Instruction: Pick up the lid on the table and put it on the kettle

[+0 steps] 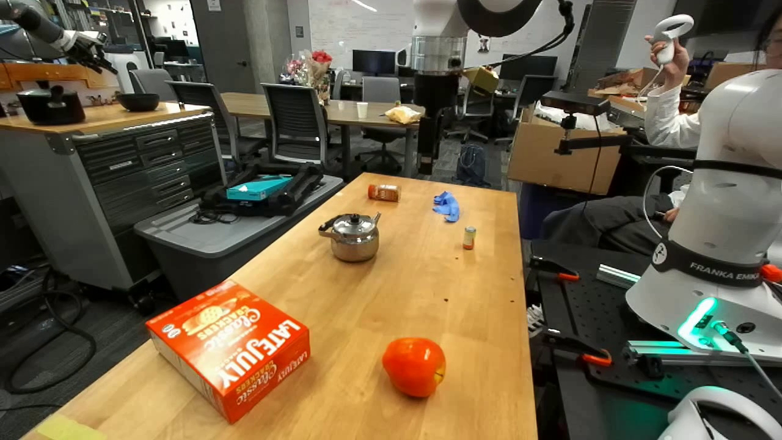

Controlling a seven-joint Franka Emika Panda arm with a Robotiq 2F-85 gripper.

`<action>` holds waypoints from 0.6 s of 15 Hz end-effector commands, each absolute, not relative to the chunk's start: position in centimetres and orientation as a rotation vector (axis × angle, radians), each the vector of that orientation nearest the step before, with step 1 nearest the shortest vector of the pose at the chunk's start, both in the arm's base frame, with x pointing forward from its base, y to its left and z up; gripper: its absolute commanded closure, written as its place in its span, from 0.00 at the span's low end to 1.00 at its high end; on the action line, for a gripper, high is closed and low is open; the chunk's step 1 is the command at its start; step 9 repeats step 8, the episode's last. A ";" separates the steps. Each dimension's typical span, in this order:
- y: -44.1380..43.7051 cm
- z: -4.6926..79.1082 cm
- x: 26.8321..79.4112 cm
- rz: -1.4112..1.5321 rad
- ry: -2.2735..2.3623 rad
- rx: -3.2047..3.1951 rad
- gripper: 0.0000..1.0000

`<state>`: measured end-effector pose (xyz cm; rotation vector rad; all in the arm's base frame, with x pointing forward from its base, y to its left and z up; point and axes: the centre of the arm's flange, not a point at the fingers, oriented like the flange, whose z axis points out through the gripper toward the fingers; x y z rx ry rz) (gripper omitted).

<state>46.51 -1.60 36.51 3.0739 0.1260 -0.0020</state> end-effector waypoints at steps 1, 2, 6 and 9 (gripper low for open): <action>-1.6 36.6 45.6 -0.039 0.153 3.073 0.00; -1.7 36.7 45.1 -0.046 0.159 3.073 0.00; -1.7 36.2 45.2 -0.059 0.159 3.074 0.00; -1.6 36.2 45.2 -0.061 0.159 3.074 0.00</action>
